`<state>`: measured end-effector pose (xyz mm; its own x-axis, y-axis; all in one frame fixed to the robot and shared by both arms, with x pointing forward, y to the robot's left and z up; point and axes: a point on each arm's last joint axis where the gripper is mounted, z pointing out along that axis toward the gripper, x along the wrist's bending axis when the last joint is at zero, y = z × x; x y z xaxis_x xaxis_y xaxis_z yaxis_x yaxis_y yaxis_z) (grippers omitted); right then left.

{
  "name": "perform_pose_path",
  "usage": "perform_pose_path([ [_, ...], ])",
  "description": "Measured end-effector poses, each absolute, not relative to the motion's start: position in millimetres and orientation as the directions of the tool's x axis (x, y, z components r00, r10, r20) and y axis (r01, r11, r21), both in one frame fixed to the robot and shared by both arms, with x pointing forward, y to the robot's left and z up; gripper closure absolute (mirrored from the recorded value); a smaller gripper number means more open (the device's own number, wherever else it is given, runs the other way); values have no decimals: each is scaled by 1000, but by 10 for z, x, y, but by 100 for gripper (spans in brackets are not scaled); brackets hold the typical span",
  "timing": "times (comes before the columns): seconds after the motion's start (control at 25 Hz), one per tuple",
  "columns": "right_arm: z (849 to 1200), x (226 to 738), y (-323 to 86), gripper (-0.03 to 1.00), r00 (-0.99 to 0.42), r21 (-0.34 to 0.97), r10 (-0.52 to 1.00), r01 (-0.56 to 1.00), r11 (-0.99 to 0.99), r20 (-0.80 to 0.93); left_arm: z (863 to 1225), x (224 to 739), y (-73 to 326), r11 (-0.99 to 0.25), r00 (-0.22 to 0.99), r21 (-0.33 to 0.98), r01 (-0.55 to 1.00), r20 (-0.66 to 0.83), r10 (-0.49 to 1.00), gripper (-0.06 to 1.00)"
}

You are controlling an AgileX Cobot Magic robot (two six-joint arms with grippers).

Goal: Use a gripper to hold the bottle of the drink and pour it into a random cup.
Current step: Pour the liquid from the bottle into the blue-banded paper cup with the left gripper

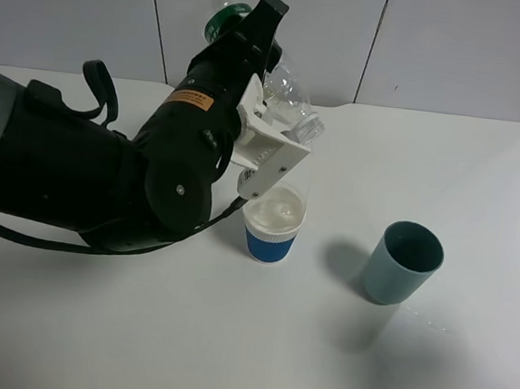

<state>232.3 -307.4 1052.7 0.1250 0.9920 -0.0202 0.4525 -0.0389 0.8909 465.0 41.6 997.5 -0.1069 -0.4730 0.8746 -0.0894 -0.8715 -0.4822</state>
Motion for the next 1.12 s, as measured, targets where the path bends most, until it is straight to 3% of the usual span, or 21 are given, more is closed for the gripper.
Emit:
perform_pose_path([
  [0.64,10527,2323,-3074,33,125,891,992,452,-39,-20,9982,4660,421,-871,-112,-484,-89,873,-474,43],
  [1.12,10527,2323,-3074,33,125,891,992,452,-39,-20,9862,4695,579,-881,-45,-468,-62,883,-466,43],
])
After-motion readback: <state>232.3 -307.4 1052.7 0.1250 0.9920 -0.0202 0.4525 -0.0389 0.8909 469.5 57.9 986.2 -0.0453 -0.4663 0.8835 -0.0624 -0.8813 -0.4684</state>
